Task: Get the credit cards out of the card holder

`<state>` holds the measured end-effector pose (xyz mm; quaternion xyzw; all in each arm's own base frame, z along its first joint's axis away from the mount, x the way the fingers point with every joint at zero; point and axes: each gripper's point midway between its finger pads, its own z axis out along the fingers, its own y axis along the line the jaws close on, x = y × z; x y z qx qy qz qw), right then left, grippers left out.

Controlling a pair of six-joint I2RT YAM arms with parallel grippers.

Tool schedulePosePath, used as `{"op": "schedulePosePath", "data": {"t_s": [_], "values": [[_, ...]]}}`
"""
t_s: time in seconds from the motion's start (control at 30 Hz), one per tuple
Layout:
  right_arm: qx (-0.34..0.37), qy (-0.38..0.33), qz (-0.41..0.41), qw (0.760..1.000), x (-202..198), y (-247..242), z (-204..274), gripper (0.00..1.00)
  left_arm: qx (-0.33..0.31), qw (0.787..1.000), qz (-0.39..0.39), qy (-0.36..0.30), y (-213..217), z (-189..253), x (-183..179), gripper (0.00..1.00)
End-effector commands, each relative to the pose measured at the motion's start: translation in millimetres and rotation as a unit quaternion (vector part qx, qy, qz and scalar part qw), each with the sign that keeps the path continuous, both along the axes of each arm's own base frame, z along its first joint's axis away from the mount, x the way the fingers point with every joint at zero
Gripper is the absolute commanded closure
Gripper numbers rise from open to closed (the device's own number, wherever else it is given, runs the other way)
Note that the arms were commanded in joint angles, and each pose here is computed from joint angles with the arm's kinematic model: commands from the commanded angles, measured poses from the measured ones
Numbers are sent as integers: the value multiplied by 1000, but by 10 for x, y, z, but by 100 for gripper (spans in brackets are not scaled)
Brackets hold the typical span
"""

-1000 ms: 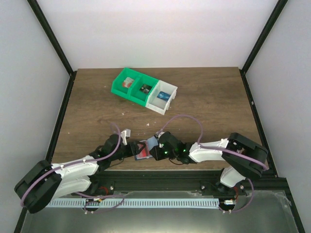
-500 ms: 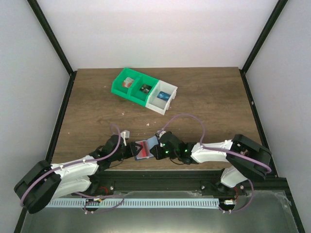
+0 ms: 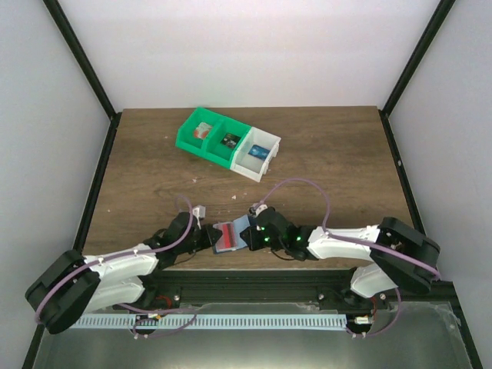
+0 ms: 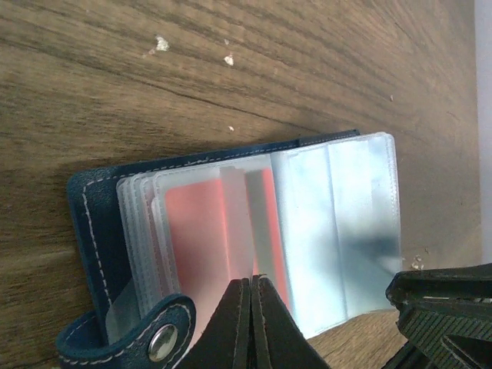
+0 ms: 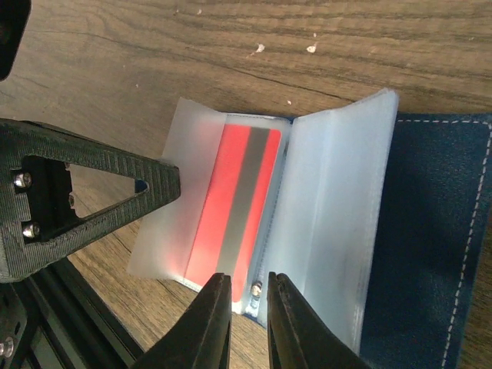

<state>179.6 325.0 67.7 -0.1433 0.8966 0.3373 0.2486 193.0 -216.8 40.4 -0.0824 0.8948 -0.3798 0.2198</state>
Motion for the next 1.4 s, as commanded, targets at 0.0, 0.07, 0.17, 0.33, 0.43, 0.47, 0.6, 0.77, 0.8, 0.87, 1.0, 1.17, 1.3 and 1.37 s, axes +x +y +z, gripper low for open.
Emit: {"op": "schedulePosePath", "data": {"t_s": [0.0,0.07,0.17,0.33,0.43,0.47,0.6,0.77,0.8,0.87,1.0,1.17,1.3,1.37], "values": [[-7,-14,-5,1000,0,-52,14,84,-9,1000,-4,-16,-74,132,64,100],[-7,-14,-6,1000,-2,-60,9,84,-22,999,-11,-27,-119,218,77,100],[-5,-17,-9,1000,4,-72,10,84,-54,997,-21,-48,-204,407,103,100],[0,-18,-6,1000,-2,-65,5,84,-75,995,-34,-59,-315,573,138,100],[21,-20,17,999,-62,0,48,82,-78,994,-42,-57,-373,595,145,100],[30,-19,27,999,-90,27,70,81,-77,995,-44,-55,-388,584,149,100],[51,-25,42,997,-130,58,142,77,-74,995,-52,-51,-459,561,165,100],[14,-28,5,999,-38,-75,52,76,-68,995,-60,-48,-545,521,212,100],[6,-28,-3,1000,-22,-108,33,76,-69,995,-61,-48,-563,514,224,100],[-2,-29,-15,999,-6,-165,14,77,-72,994,-68,-47,-616,505,236,100],[5,-35,-31,999,-1,-251,64,76,-76,992,-85,-55,-763,545,287,100],[8,-42,-44,998,-7,-352,111,74,-84,990,-97,-59,-906,595,363,80],[16,-49,-48,997,-13,-398,198,72,-104,986,-99,-82,-972,805,421,59],[23,-54,-48,997,-15,-403,259,71,-95,987,-100,-86,-975,834,445,52]]}}
